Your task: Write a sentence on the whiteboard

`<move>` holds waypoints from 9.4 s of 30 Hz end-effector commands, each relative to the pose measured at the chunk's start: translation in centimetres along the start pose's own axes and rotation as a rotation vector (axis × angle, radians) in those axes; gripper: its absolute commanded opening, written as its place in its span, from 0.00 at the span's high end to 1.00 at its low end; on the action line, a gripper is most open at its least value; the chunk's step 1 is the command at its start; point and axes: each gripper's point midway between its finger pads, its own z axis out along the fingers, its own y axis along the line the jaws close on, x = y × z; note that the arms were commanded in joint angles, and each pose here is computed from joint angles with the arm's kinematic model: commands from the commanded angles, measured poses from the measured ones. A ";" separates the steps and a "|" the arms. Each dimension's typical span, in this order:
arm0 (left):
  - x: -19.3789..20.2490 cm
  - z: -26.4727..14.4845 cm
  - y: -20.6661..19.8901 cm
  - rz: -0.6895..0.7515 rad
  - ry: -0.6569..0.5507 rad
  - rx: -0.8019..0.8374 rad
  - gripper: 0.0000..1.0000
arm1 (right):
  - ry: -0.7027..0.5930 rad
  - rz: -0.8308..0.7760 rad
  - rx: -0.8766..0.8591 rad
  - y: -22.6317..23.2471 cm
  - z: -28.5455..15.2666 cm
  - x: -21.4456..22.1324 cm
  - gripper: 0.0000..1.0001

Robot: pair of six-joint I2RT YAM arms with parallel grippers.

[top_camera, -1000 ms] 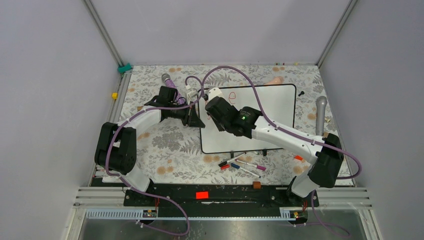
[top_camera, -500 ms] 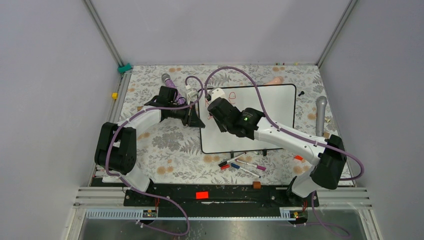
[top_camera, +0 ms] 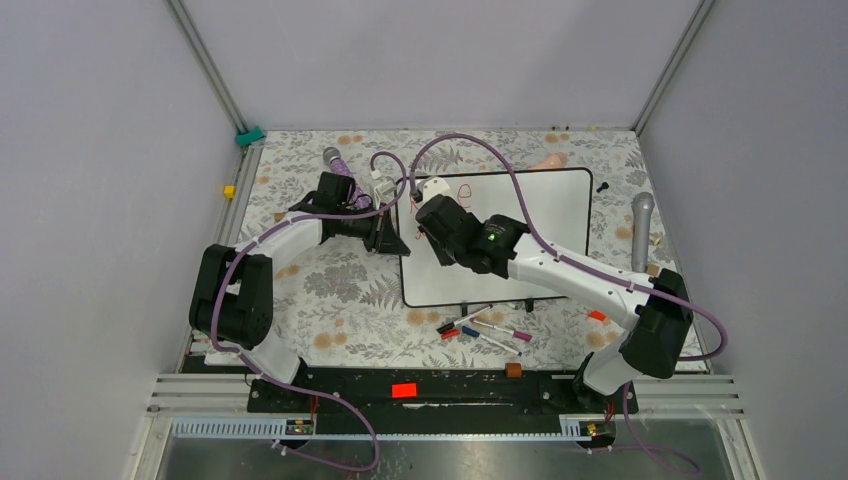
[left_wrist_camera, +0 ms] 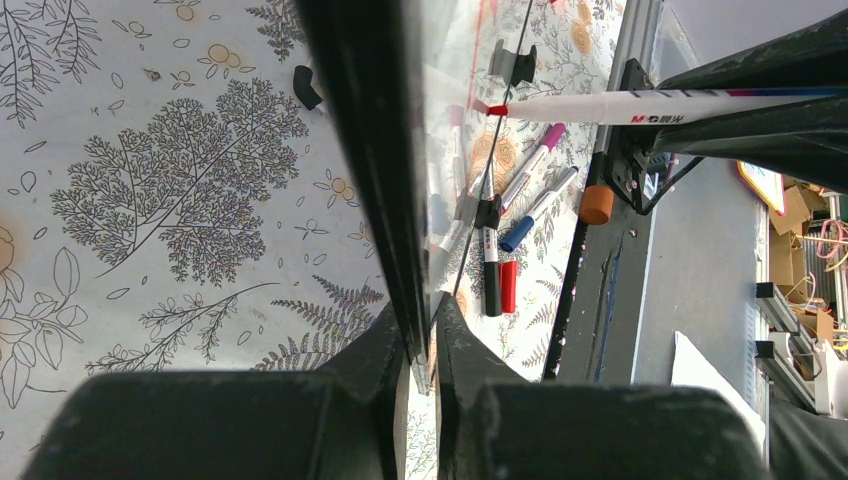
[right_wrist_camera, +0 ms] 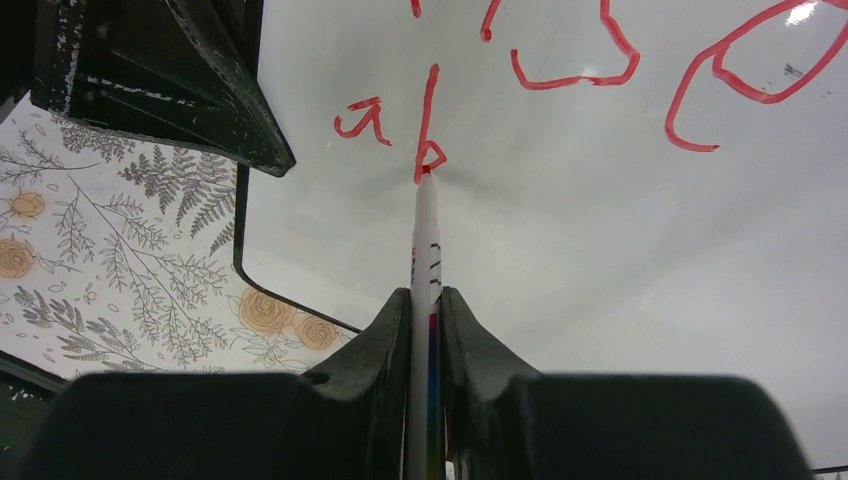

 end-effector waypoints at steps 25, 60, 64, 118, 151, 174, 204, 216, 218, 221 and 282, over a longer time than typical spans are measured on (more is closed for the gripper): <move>2.3 0.4 1.2 0.062 0.078 -0.108 1.00 | -0.122 0.104 -0.123 -3.8 -7.3 -2.4 1.00; 2.0 0.2 1.2 0.042 0.049 -0.086 1.00 | -0.091 0.263 -0.084 -3.5 -5.0 -1.8 1.00; 2.2 0.0 1.3 0.034 0.052 -0.088 1.00 | -0.093 0.245 -0.090 -3.1 -4.4 -2.4 1.00; 3.2 0.1 1.8 0.005 0.078 -0.089 1.00 | -0.036 0.166 -0.056 -2.1 -1.7 -0.9 1.00; 3.1 0.0 1.8 0.011 0.079 -0.094 1.00 | 0.049 0.136 -0.006 -2.8 -0.9 1.4 1.00; 3.1 -0.1 1.7 0.013 0.079 -0.097 1.00 | -0.022 0.131 0.013 -2.6 -0.7 -3.3 1.00; 3.0 -0.1 1.8 0.016 0.080 -0.101 1.00 | -0.067 0.189 0.008 -4.9 -3.5 -2.8 1.00; 3.1 -0.1 1.8 0.017 0.082 -0.101 1.00 | -0.031 0.179 0.031 -4.6 -1.8 -2.4 1.00; 3.1 -0.1 1.8 0.018 0.082 -0.100 1.00 | -0.029 0.177 0.039 -4.6 -1.6 -2.5 1.00; 3.1 -0.1 1.8 0.017 0.082 -0.101 1.00 | -0.023 0.177 0.054 -4.7 -1.2 -2.4 1.00; 3.0 0.0 1.8 0.014 0.086 -0.095 1.00 | -0.039 0.260 0.033 -6.4 -3.6 0.2 1.00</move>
